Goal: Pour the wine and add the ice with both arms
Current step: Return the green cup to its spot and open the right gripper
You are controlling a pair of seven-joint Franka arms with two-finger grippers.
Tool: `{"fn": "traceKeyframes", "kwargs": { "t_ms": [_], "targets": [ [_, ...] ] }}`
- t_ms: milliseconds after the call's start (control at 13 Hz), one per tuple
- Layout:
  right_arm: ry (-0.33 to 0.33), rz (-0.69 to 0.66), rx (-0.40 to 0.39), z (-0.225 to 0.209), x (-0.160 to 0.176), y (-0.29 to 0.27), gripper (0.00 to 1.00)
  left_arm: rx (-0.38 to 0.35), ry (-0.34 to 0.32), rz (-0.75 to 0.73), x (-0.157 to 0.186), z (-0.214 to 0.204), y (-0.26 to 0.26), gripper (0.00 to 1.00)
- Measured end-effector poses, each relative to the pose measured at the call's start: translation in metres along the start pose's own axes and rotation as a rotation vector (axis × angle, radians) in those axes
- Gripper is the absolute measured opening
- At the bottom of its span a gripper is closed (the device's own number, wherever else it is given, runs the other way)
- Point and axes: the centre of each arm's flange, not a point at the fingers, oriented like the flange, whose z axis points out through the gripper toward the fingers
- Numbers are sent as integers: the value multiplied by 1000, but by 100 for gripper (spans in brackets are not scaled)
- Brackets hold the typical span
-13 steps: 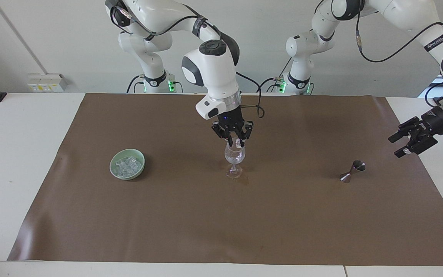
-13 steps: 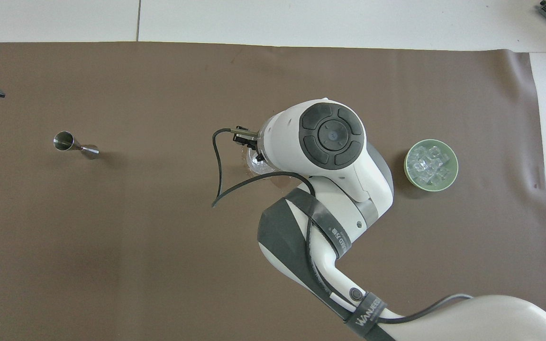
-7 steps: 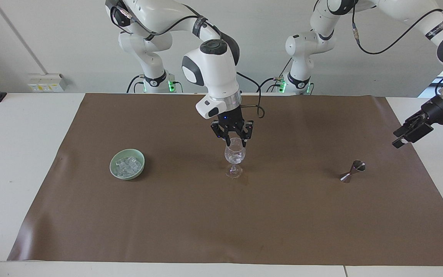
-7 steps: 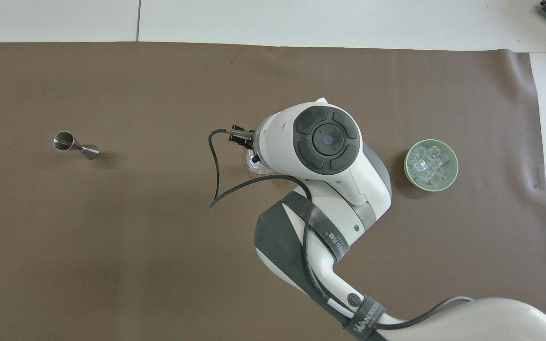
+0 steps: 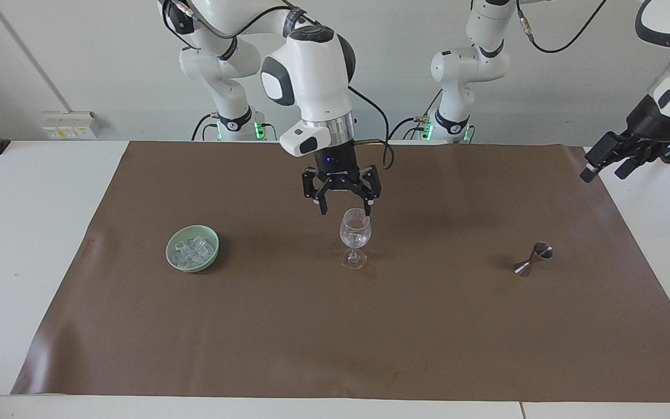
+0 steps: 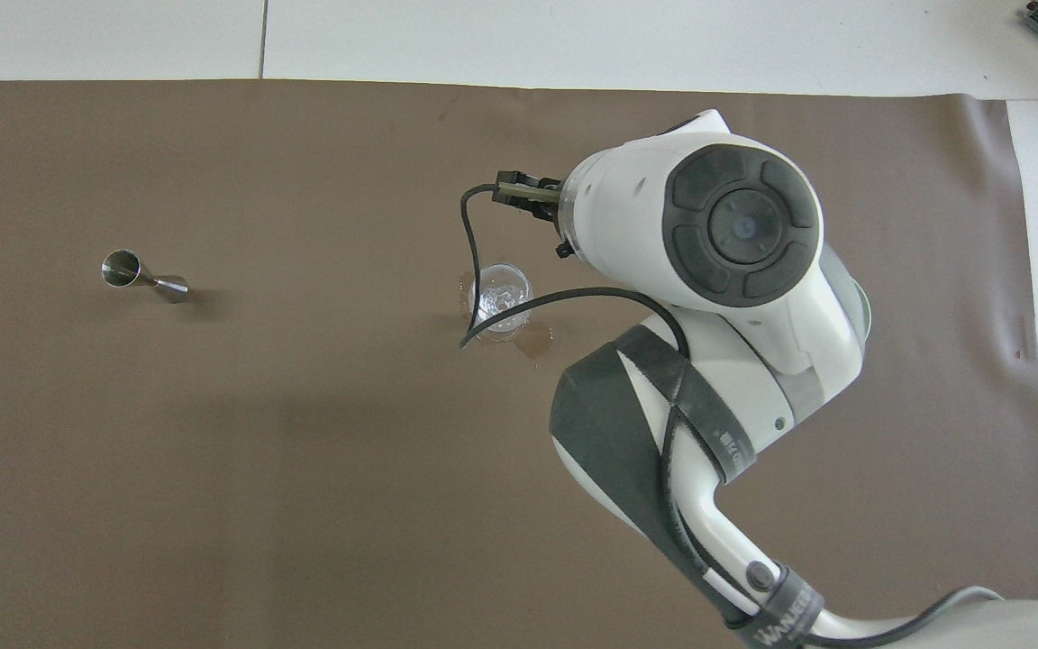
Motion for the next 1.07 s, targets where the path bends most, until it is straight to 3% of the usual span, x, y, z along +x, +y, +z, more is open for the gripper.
{"fn": "traceKeyframes", "kwargs": {
  "t_ms": [307,614,1074],
  "targets": [
    [1,-48,-140,-30,42,79,100,31,-53,79,-24,-14,27,100],
    [-56,-30,-154,-76,63,146,100,58,-155,138,-40,-6,54,100],
    [-184,-42,-199,-125,75,256,100,86,-202,152,-56,-12,60,100]
  ]
}}
